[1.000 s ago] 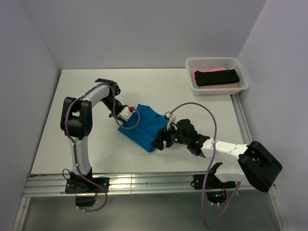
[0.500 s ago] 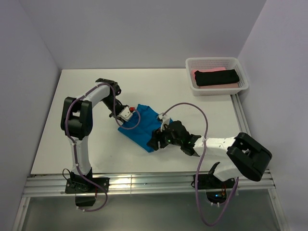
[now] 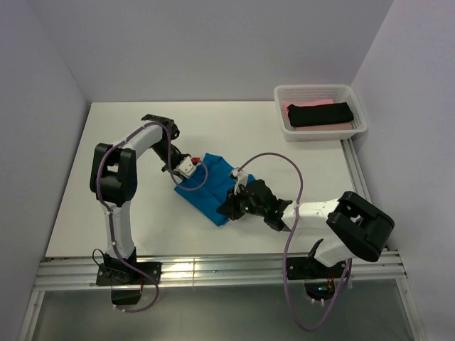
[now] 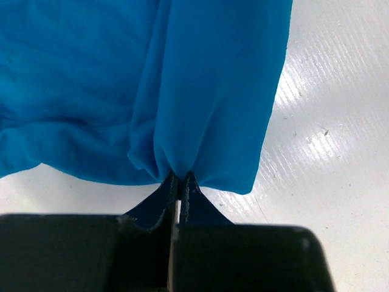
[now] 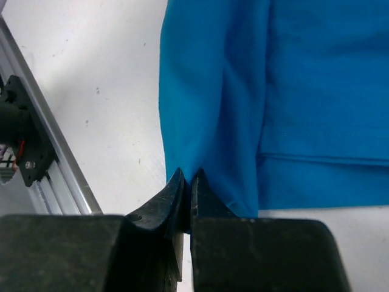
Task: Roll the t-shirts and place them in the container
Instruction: Roll the tshirt
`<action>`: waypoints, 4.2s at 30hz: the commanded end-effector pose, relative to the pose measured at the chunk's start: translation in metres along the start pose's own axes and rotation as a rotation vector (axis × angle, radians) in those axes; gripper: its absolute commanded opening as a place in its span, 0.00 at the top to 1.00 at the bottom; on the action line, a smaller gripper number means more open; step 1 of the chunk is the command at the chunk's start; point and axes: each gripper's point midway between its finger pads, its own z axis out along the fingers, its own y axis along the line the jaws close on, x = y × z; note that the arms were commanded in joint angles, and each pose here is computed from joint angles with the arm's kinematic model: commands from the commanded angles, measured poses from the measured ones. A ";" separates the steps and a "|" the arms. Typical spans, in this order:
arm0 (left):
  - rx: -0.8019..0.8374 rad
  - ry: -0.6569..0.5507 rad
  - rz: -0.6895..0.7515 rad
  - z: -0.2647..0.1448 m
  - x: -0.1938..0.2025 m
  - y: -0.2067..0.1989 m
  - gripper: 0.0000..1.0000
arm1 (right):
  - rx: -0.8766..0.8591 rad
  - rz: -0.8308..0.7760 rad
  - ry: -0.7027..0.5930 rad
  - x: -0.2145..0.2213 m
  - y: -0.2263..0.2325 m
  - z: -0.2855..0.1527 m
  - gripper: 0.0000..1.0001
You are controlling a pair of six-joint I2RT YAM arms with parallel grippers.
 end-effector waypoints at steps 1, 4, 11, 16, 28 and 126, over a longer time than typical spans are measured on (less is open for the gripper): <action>-0.012 0.016 0.027 -0.017 -0.014 0.000 1.00 | -0.081 0.005 -0.036 -0.015 0.021 0.006 1.00; -0.003 0.030 0.029 -0.018 -0.014 -0.007 1.00 | -0.143 0.021 -0.006 -0.012 0.032 0.009 1.00; 0.032 0.060 0.044 -0.019 -0.013 -0.032 1.00 | -0.221 0.060 0.015 -0.006 0.047 0.014 1.00; 0.040 0.087 0.027 -0.026 -0.014 -0.059 1.00 | -0.263 0.053 0.031 0.002 0.073 0.015 1.00; 0.025 0.142 0.027 -0.037 -0.024 -0.095 1.00 | -0.309 0.046 0.004 0.000 0.110 -0.002 1.00; -0.051 0.033 0.022 -0.032 -0.022 0.000 1.00 | -0.019 0.421 -0.087 0.030 0.023 0.012 0.97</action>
